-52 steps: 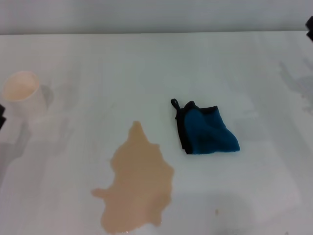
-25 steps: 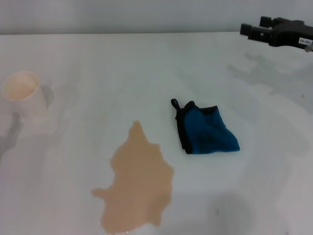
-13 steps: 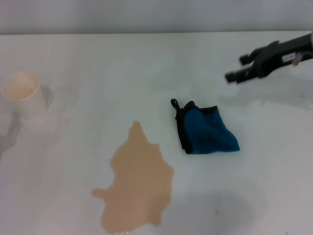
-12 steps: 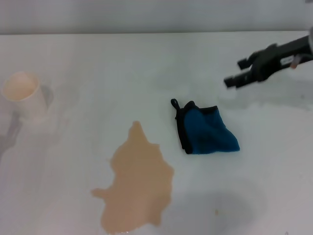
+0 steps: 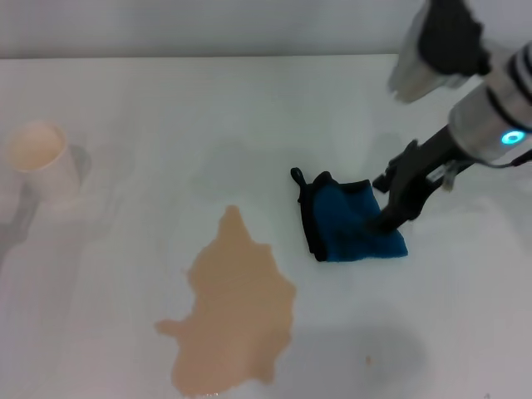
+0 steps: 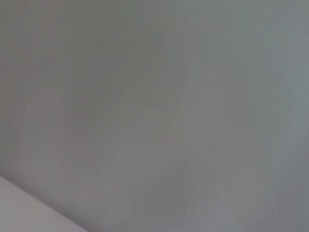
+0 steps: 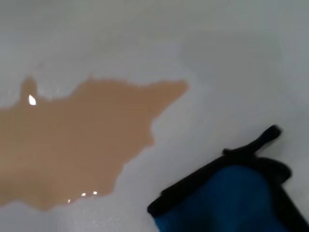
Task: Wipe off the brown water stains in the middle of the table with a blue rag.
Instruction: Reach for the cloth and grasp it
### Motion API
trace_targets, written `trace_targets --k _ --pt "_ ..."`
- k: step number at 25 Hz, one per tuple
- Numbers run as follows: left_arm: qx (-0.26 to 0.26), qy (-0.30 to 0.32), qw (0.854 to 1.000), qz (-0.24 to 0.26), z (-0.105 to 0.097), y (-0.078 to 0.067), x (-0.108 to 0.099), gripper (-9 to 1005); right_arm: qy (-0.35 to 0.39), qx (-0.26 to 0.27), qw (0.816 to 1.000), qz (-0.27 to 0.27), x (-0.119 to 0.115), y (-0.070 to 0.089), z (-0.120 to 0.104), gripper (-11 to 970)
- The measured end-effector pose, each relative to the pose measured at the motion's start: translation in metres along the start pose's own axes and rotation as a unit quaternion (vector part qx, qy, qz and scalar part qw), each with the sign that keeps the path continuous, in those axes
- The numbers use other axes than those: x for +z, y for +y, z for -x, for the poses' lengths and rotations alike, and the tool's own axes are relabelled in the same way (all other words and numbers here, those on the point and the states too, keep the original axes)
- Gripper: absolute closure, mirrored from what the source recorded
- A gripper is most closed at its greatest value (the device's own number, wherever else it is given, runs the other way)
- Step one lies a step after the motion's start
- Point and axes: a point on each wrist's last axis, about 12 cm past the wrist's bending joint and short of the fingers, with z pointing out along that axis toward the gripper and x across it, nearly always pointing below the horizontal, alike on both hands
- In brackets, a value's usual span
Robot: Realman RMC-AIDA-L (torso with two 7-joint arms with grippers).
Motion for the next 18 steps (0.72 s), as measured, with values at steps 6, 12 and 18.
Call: trace_targets --k 6,12,18 --pt "0.001 -0.001 1.0 -0.007 0.001 -0.003 0.006 109 0.018 -0.012 1.0 -0.004 0.011 0.01 0.012 131" --pt "0.002 -0.001 1.0 -0.005 0.001 -0.002 0.006 108 0.014 0.003 0.999 -0.029 0.02 0.01 0.019 131" --pt "0.001 -0.001 1.0 0.002 0.001 0.0 0.003 108 0.023 0.012 0.999 -0.038 0.024 0.012 0.031 131"
